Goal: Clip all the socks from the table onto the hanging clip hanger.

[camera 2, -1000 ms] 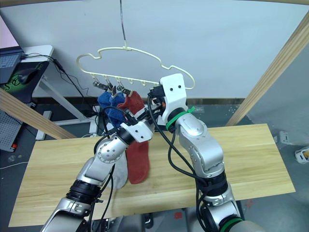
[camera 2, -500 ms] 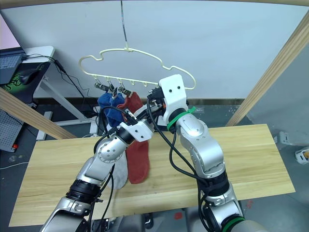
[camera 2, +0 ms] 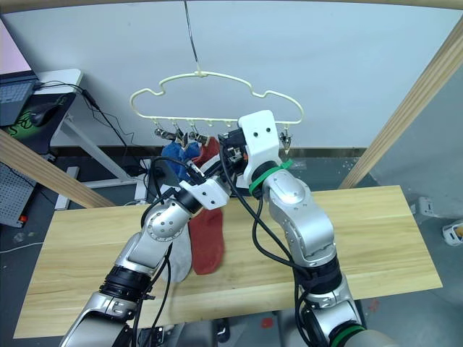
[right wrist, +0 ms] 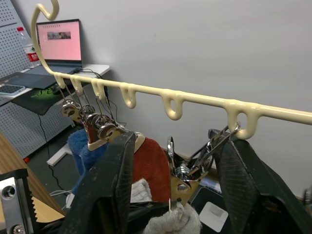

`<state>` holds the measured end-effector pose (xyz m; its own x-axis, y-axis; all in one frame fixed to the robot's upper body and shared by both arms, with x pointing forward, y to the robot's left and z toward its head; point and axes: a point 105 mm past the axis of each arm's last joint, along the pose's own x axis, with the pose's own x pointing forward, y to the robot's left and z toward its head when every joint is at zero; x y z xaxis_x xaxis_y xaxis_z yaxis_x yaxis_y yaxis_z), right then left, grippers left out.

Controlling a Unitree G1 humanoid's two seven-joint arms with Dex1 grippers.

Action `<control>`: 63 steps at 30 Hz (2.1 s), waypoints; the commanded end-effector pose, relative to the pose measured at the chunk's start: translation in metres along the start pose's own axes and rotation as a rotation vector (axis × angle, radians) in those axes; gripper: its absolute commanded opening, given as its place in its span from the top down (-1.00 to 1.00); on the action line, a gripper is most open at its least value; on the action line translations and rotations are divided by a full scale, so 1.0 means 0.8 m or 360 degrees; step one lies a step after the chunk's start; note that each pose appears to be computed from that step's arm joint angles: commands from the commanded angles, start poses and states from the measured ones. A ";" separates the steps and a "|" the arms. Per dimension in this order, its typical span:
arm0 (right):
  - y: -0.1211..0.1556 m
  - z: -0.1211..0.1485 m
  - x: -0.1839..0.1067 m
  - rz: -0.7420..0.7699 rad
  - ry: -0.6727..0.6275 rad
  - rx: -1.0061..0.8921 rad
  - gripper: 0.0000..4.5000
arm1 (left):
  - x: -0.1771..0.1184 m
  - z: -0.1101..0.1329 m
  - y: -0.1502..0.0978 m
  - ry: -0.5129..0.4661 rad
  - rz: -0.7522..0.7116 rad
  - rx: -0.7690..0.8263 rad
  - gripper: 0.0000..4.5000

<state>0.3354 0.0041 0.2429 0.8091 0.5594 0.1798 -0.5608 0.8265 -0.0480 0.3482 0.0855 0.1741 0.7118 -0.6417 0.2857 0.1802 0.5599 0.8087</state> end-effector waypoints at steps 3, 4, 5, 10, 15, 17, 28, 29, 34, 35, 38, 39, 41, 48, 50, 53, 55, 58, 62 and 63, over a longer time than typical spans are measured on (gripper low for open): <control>0.008 0.026 -0.011 0.0065 -0.0128 -0.0002 -0.12 | -0.005 0.013 0.008 -0.0075 0.0040 -0.0064 0.16; 0.007 0.026 -0.013 0.0070 -0.0125 -0.0007 -0.12 | -0.007 0.012 0.006 -0.0061 0.0019 -0.0070 0.04; 0.006 0.025 -0.015 0.0073 -0.0122 -0.0012 -0.12 | -0.009 0.010 0.004 -0.0049 0.0002 -0.0082 -0.11; -0.002 0.022 -0.025 0.0075 -0.0089 -0.0051 -0.12 | -0.021 0.009 0.003 -0.0016 -0.0042 -0.0143 -0.36; -0.009 0.017 -0.039 0.0083 -0.0050 -0.0122 -0.12 | -0.030 0.009 0.006 0.0019 -0.0062 -0.0271 -0.36; -0.011 0.018 -0.045 0.0091 -0.0040 -0.0160 -0.12 | -0.034 0.013 0.005 0.0010 -0.0097 -0.0326 -0.36; -0.014 0.027 -0.074 0.0170 -0.0071 -0.0331 -0.12 | -0.046 0.026 0.020 0.0018 -0.0210 -0.0710 -0.36; -0.016 0.027 -0.077 0.0159 -0.0070 -0.0337 -0.12 | -0.048 0.029 0.022 0.0005 -0.0240 -0.0789 -0.36; -0.025 0.016 -0.090 0.0057 -0.0020 -0.0319 -0.12 | -0.059 0.044 0.039 -0.0027 -0.0386 -0.1117 -0.36; -0.027 0.013 -0.091 0.0031 -0.0009 -0.0305 -0.12 | -0.062 0.048 0.042 -0.0033 -0.0436 -0.1172 -0.36; -0.031 0.006 -0.091 -0.0051 0.0016 -0.0260 -0.12 | -0.072 0.060 0.050 -0.0038 -0.0593 -0.1267 -0.36; -0.033 0.005 -0.090 -0.0081 0.0023 -0.0246 -0.12 | -0.076 0.062 0.052 -0.0027 -0.0643 -0.1278 -0.36; -0.037 0.002 -0.088 -0.0133 0.0035 -0.0228 -0.12 | -0.081 0.066 0.056 -0.0010 -0.0726 -0.1283 -0.36; -0.049 -0.004 -0.073 -0.0263 0.0047 -0.0161 -0.12 | -0.081 0.083 0.069 -0.0075 -0.0857 -0.1285 -0.36; -0.051 -0.006 -0.070 -0.0278 0.0050 -0.0144 -0.12 | -0.079 0.083 0.071 -0.0070 -0.0869 -0.1288 -0.36; -0.050 -0.006 -0.064 -0.0286 0.0044 -0.0109 -0.12 | -0.077 0.083 0.075 -0.0072 -0.0871 -0.1287 -0.36; -0.050 -0.006 -0.060 -0.0291 0.0040 -0.0095 -0.12 | -0.077 0.084 0.075 -0.0066 -0.0893 -0.1279 -0.36; -0.050 -0.009 -0.054 -0.0299 0.0043 -0.0078 -0.12 | -0.075 0.083 0.076 -0.0064 -0.0896 -0.1269 -0.36; -0.053 -0.009 -0.048 -0.0311 0.0030 -0.0080 -0.12 | -0.073 0.083 0.077 -0.0068 -0.0901 -0.1252 -0.36; -0.053 -0.009 -0.047 -0.0311 0.0026 -0.0082 -0.12 | -0.073 0.083 0.077 -0.0067 -0.0902 -0.1252 -0.36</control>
<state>0.3310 -0.0503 0.2171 0.9086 0.4030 0.1096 -0.3991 0.9152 -0.0561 0.2762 0.1242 0.2320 0.3717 -0.9282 -0.0165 0.9077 0.3596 0.2160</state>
